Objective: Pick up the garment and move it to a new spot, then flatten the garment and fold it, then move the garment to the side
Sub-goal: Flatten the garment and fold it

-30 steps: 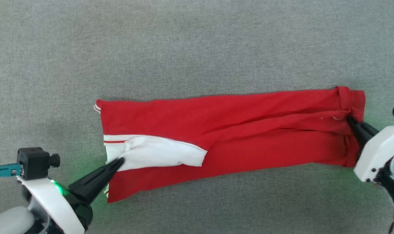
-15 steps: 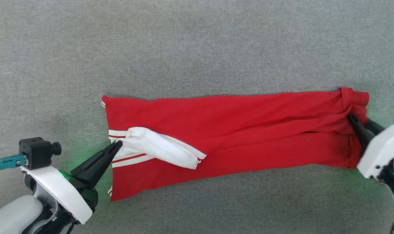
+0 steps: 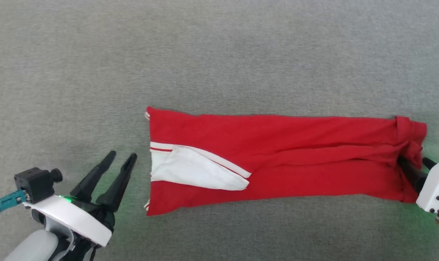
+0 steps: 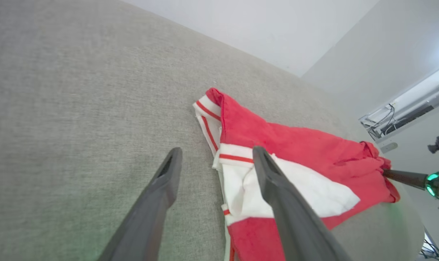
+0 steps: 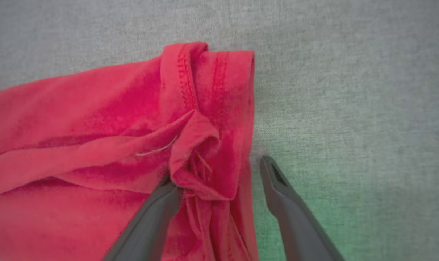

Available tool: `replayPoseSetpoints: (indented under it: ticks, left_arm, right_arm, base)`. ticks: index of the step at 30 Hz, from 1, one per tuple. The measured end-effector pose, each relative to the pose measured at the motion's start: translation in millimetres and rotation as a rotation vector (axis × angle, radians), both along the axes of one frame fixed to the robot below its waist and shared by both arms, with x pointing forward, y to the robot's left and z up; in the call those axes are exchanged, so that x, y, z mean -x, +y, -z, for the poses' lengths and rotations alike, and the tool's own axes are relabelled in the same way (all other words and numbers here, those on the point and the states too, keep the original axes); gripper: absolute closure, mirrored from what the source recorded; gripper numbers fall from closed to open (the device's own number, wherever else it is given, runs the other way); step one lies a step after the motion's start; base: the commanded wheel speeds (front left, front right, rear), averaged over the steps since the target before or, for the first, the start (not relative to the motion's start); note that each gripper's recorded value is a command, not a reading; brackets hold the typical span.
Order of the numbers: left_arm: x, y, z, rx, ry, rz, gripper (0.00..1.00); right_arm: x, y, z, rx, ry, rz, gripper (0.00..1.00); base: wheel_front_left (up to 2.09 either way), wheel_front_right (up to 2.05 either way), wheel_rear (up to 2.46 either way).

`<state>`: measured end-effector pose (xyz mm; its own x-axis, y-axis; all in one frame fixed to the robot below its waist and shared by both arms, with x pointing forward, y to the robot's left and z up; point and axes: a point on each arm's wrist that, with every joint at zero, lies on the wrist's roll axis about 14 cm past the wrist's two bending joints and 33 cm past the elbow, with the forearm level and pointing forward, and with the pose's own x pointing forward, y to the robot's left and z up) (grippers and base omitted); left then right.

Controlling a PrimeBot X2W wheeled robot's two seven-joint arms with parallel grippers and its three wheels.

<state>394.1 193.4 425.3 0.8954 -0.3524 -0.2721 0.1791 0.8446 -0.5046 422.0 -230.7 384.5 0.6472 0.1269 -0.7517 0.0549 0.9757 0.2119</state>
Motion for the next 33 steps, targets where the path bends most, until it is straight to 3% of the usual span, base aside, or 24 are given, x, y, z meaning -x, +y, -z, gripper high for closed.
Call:
replayPoseSetpoints:
  ticks: [7, 18, 19, 20, 22, 23, 33]
  left_arm:
    - [-0.3, 25.0, -21.9, -0.030, -0.115, -0.142, 0.00]
    - [8.1, 47.9, -30.7, -0.311, -0.233, -0.182, 0.00]
    - [8.0, 45.4, -32.4, -0.317, -0.244, -0.180, 0.00]
    - [8.7, 41.9, -32.0, -0.325, -0.247, -0.171, 0.00]
    - [9.6, 37.6, -32.6, -0.351, -0.259, -0.152, 0.00]
    - [8.2, 36.8, -35.6, -0.342, -0.269, -0.161, 0.00]
    - [3.8, 40.2, -39.8, -0.376, -0.295, -0.177, 0.00]
  right_arm:
    - [0.3, 8.7, 10.1, 0.001, 0.048, -0.028, 0.00]
    - [3.0, 7.0, 18.7, -0.003, 0.076, 0.001, 0.00]
    - [3.1, 6.8, 19.4, -0.006, 0.078, 0.006, 0.17]
    - [3.1, 6.3, 20.5, -0.007, 0.082, 0.010, 0.46]
    - [3.6, 5.0, 22.0, -0.008, 0.087, 0.020, 0.76]
    - [3.7, 4.8, 22.7, -0.008, 0.089, 0.021, 1.00]
    - [-0.6, 2.1, 20.0, -0.022, 0.068, 0.055, 1.00]
  base:
    - [0.00, 0.00, 0.00]
    - [0.00, 0.00, 0.00]
    - [0.00, 0.00, 0.00]
    - [0.00, 0.00, 0.00]
    - [0.00, 0.00, 0.00]
    - [0.00, 0.00, 0.00]
    - [0.00, 0.00, 0.00]
